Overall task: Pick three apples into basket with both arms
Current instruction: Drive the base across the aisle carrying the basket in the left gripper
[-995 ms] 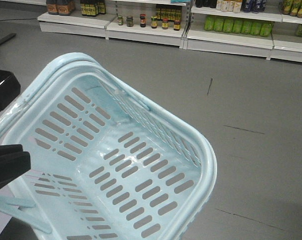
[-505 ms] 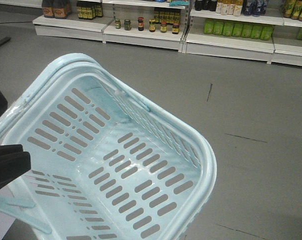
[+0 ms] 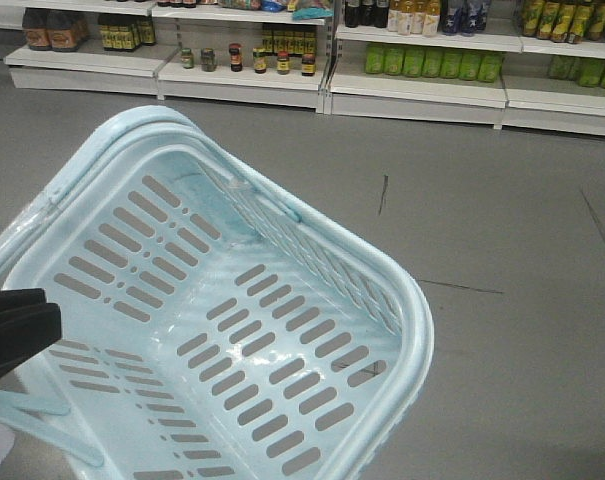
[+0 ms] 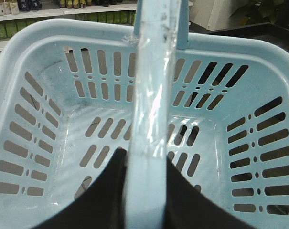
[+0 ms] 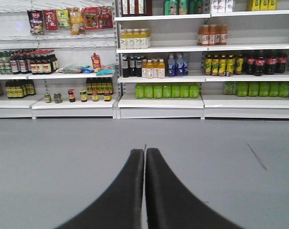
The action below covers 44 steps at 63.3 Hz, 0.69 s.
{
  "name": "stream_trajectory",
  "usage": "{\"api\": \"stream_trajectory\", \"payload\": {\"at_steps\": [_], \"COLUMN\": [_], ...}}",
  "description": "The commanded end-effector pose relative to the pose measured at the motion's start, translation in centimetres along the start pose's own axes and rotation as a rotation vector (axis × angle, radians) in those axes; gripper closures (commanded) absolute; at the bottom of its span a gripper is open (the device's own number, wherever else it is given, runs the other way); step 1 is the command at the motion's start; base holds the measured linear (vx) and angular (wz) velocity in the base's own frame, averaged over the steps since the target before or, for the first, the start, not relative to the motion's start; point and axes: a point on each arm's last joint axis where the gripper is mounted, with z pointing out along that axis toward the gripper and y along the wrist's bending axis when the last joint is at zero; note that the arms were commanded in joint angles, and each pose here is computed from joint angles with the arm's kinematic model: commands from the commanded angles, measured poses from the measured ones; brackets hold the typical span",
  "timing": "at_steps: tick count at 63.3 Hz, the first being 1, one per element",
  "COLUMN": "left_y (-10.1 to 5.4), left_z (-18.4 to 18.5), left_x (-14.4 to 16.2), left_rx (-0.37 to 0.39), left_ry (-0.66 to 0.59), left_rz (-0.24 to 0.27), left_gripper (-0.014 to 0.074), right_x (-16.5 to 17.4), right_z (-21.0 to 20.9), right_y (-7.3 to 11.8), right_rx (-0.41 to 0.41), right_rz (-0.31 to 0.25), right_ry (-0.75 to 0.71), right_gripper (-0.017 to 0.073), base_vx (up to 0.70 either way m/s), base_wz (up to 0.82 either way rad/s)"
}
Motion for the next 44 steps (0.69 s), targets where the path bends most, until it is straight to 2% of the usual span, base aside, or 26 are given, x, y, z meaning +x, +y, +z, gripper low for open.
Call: {"api": "stream_trajectory", "payload": {"at_steps": [1,44], "left_y": [-0.07,-0.07], "left_z": [-0.47,-0.47], "left_x": [-1.52,-1.52], "left_rx": [-0.013,-0.013], "left_ry": [-0.111,-0.111], "left_rz": [-0.04,-0.04], "left_gripper": [0.06,0.06], "right_x": [-0.29,-0.29], "right_z": [-0.05,-0.05], "right_y": [0.13,0.13], "right_rx": [-0.011,-0.011], "right_rz": [-0.018,-0.018], "right_ry": [-0.07,-0.07], "right_gripper": [0.0564,0.0564], "base_vx": [0.2,0.2], "base_wz": [-0.2,-0.16]}}
